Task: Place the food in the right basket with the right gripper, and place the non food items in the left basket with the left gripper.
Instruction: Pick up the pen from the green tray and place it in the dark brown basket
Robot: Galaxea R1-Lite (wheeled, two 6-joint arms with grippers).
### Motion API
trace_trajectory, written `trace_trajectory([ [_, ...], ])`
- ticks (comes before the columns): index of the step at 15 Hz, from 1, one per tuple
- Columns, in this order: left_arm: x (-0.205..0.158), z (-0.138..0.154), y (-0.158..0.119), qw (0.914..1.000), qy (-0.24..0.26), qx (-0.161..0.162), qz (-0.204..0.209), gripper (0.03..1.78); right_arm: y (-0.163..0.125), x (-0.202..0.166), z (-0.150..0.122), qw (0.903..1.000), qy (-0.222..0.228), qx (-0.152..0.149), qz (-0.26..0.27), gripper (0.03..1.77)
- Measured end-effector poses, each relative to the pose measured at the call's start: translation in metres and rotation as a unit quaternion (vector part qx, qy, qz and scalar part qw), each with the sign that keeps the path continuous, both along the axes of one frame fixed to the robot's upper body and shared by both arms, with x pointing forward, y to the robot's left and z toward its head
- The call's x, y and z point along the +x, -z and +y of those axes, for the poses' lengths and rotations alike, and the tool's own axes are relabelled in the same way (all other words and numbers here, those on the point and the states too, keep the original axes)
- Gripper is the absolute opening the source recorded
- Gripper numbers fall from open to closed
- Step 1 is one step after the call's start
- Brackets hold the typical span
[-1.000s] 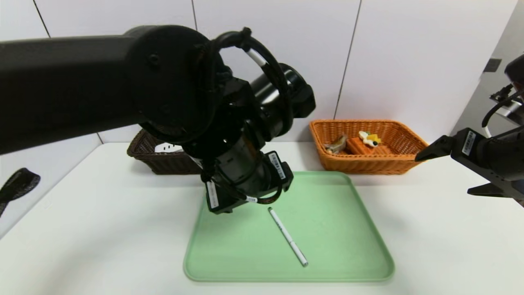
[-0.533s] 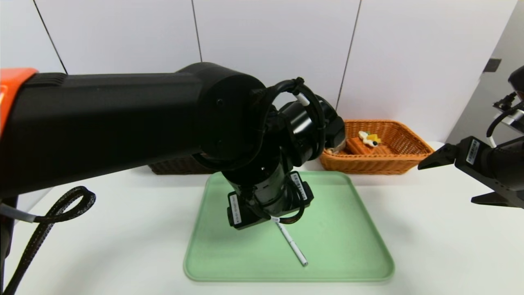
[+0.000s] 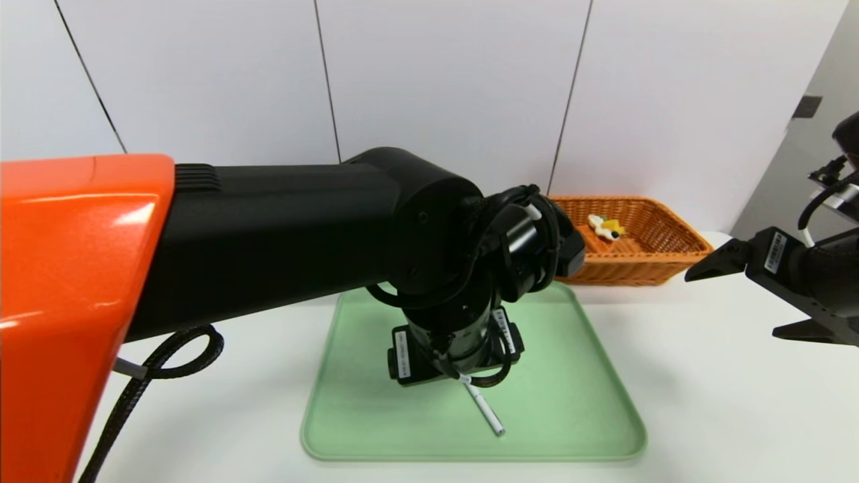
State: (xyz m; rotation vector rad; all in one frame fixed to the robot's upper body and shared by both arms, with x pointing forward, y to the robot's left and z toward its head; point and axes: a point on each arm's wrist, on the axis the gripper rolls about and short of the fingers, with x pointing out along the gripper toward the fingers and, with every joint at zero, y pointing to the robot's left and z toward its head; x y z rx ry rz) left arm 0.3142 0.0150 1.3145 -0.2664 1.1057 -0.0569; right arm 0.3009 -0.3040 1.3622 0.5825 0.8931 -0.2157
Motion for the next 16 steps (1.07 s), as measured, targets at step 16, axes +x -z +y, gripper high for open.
trace_trajectory([
  [16,0.014,-0.02,0.039,0.9994,0.009,0.035,0.004,1.69,0.005,-0.003,0.0,1.0,-0.003,-0.001,0.004,1.71],
])
